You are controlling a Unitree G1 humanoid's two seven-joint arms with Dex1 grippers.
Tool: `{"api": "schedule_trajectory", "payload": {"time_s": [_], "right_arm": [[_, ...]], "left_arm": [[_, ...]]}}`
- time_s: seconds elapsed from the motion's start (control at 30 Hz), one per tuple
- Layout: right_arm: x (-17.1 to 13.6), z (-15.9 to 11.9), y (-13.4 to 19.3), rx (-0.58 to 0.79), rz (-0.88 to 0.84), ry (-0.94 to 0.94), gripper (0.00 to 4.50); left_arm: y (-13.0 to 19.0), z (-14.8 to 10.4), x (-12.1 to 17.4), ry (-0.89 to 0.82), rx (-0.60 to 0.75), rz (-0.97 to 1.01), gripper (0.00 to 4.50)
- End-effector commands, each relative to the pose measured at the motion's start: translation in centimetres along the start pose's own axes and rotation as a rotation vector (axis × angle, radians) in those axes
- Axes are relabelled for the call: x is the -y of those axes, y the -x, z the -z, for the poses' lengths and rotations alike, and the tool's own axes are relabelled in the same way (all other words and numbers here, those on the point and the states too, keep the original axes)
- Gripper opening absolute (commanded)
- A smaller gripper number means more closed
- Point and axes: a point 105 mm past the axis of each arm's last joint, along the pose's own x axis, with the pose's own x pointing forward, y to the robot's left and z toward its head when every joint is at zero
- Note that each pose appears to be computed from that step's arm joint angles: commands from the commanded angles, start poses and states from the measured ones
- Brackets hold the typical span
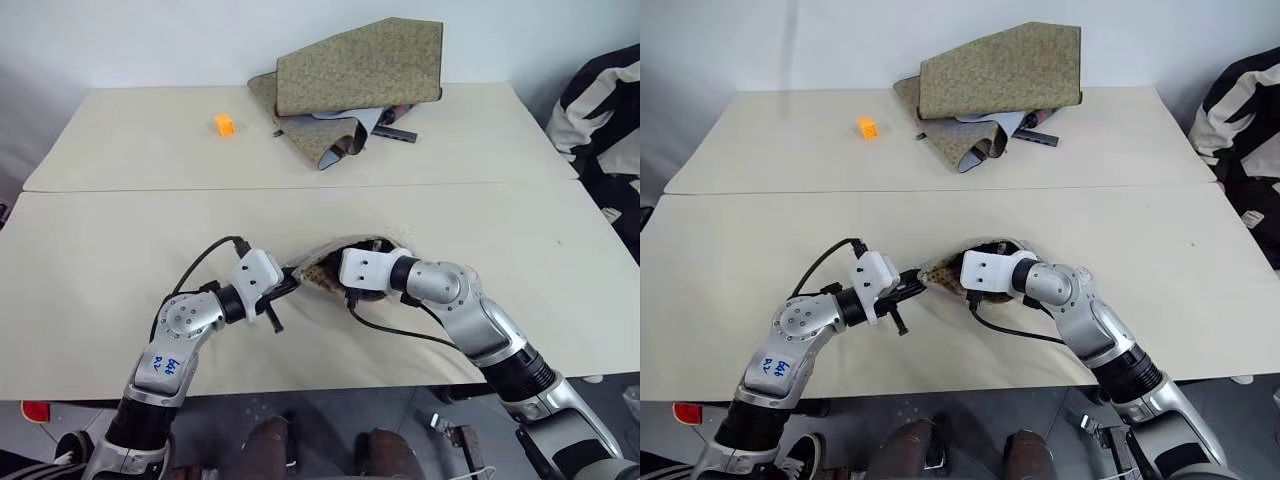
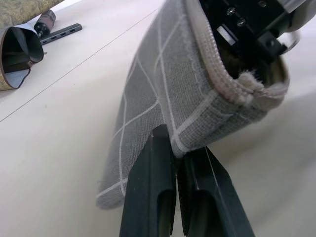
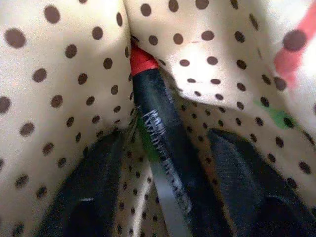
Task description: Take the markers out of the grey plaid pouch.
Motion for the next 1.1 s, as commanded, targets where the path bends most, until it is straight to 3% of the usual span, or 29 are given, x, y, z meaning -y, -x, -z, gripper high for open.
{"api": "schedule_trajectory", "payload": {"time_s": [0.03,0.43,0.5,0.7,0.93,1.1], "right_arm": [[1.0,-1.3,-0.2,0.038,0.059,0.054,2.86],[0.7,0.5,-1.6,-0.047,0.071,0.095,2.86],[0.8,0.5,-1.5,-0.047,0.079,0.087,2.5],[1.2,0.1,-0.9,-0.025,0.08,0.088,0.67],[1.7,-2.8,1.1,0.119,0.018,0.002,0.66],[1.7,-2.8,1.8,0.126,-0.019,-0.012,0.66]], "left_arm": [[-0.3,-2.6,0.3,-0.036,0.091,0.016,0.0],[-0.5,-3.3,1.0,-0.018,0.11,0.038,0.0],[-0.5,-3.2,1.0,-0.014,0.107,0.036,0.0],[-0.3,-2.7,0.7,-0.016,0.095,0.02,0.0],[-0.1,-1.5,-1.0,-0.073,0.031,-0.066,0.0],[-0.1,-1.3,-1.0,-0.07,0.031,-0.067,0.0]]}}
